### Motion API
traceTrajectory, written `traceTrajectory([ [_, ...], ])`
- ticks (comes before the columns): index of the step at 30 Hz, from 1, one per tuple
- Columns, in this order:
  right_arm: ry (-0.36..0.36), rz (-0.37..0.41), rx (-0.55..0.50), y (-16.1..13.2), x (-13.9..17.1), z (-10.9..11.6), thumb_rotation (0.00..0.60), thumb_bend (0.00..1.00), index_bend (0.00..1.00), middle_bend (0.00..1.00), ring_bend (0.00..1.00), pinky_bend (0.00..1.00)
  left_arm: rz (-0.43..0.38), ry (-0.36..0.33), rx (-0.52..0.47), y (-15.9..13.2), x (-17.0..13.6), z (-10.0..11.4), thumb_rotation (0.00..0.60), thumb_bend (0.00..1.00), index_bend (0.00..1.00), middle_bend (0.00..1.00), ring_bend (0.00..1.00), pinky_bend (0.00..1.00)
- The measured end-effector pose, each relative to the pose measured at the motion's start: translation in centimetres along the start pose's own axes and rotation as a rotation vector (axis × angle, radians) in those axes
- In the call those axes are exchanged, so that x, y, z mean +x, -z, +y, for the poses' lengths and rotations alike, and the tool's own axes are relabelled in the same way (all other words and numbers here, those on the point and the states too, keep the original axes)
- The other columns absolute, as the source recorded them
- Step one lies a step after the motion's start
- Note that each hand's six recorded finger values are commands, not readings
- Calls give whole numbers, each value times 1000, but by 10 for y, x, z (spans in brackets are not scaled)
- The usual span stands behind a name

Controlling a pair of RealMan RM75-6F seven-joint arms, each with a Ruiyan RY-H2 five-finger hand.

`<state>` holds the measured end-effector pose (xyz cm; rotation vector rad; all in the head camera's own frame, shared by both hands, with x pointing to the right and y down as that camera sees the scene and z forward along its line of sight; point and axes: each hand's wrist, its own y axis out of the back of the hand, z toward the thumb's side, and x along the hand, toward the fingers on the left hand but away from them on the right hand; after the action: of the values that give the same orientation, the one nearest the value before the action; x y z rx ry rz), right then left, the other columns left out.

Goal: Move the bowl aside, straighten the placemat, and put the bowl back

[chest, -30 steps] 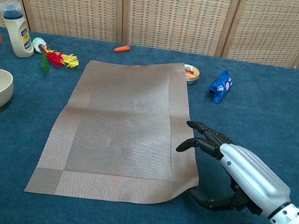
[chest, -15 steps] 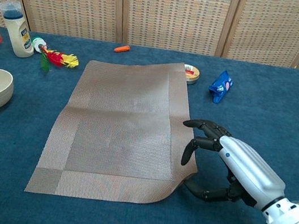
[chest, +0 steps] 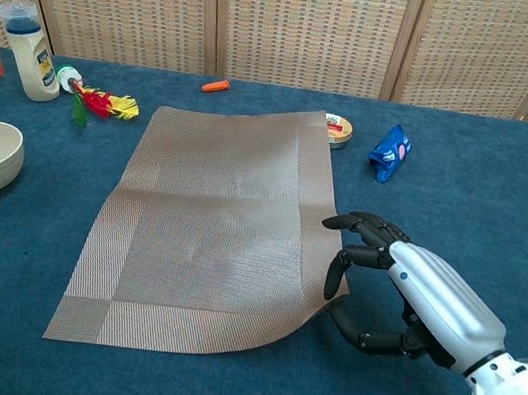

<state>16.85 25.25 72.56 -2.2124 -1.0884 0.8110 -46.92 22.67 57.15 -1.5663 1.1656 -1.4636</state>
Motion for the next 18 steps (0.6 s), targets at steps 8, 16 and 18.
traceTrajectory([
  [8,-1,4,5,-1,2,2,600,612,593,223,0,17,-2,2,1,0,0,-1,600,225,75,0,0,0],
  [16,9,18,18,-2,8,9,600,612,614,240,0,20,-2,-4,0,-1,0,0,600,225,75,0,0,0],
  [18,15,19,17,-2,11,13,600,611,616,243,0,20,-2,-5,1,-1,-1,1,600,225,75,0,0,0],
])
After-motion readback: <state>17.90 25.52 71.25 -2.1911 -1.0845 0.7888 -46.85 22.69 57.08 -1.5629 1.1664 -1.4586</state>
